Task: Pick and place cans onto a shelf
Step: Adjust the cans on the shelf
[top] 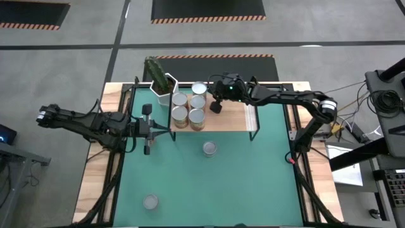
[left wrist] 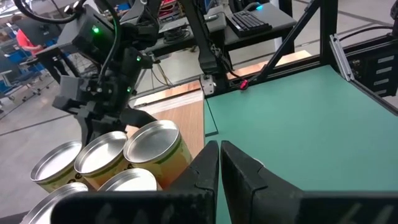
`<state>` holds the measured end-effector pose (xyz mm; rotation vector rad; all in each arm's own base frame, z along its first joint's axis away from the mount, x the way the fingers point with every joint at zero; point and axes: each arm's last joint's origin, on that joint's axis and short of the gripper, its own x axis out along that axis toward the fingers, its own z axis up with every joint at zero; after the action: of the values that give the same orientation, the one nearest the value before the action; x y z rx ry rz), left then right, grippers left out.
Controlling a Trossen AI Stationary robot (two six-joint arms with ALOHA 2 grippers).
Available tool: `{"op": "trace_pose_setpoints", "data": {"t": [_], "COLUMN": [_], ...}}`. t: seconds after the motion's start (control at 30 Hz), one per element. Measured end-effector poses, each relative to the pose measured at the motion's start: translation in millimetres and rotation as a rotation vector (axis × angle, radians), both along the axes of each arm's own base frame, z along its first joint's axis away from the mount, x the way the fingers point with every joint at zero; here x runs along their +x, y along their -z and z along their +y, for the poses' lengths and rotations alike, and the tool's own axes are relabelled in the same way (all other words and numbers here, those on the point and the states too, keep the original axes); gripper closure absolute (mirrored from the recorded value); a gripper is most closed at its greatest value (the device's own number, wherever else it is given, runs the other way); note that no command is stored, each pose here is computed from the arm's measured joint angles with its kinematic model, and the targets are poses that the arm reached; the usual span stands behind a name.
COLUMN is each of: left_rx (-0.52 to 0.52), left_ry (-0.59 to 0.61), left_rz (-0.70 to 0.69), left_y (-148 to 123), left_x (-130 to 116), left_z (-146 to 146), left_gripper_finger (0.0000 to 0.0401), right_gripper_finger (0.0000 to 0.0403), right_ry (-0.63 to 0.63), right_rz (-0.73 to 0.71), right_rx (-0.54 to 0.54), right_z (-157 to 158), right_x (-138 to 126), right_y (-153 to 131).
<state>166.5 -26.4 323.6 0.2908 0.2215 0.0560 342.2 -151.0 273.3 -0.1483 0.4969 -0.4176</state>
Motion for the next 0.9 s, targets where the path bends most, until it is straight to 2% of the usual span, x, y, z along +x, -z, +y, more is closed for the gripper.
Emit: {"op": "trace_pose_setpoints", "data": {"t": [0.9], "left_rx": [-0.003], "left_ry": [-0.001], "left_rz": [0.0], "left_y": [0.1], "left_x": [0.1], "left_z": [0.0], "left_gripper_finger": [0.0401], "right_gripper_finger": [0.0394], "right_ry": [-0.001], "right_rz": [-0.036], "right_rx": [0.001], "right_z": [-0.8], "right_x": [6.4], "right_y": [-0.3]}}
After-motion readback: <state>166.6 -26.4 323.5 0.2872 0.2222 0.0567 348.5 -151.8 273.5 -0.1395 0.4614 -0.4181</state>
